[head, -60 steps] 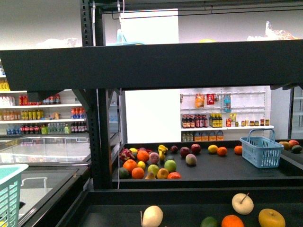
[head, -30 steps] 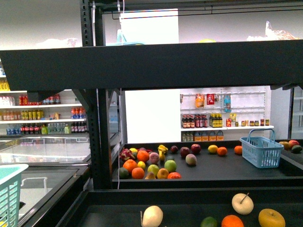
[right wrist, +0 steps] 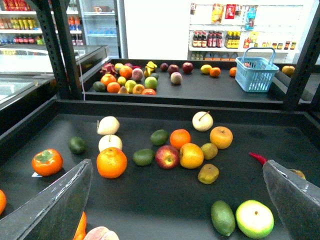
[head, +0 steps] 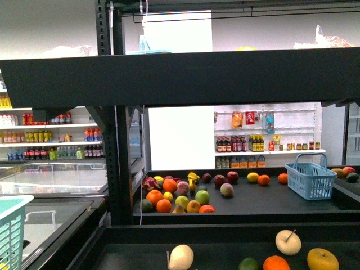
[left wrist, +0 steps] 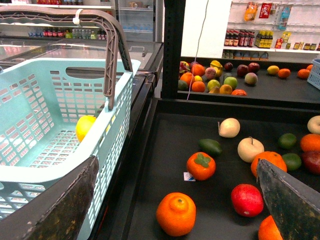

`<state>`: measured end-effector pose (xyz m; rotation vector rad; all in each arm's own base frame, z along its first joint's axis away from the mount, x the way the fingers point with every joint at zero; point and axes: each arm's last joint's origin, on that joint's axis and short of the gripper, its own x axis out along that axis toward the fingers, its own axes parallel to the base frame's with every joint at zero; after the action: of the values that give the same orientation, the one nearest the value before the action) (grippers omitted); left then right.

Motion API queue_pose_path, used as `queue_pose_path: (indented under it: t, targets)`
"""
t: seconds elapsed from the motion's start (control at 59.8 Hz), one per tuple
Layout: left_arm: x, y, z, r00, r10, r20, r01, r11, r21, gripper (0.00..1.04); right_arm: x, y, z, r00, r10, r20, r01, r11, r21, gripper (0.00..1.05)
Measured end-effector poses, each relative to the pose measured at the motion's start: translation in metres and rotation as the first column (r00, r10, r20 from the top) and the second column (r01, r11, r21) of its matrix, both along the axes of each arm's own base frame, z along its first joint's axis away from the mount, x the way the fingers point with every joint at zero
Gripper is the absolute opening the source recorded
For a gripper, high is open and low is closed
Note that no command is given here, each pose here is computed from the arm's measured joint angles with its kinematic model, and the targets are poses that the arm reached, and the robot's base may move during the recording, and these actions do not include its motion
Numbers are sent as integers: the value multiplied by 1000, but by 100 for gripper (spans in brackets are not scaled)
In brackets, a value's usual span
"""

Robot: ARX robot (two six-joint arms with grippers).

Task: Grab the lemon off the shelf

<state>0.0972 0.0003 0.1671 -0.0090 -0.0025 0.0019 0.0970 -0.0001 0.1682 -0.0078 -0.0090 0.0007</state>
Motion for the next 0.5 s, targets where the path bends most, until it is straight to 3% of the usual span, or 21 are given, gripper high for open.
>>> queue_pose_path:
  t: [0.502]
  targets:
    - [0,0,0,1000,0,0,0,1000,0,97,0,0,0,1000,0,0,0,1000,0,102]
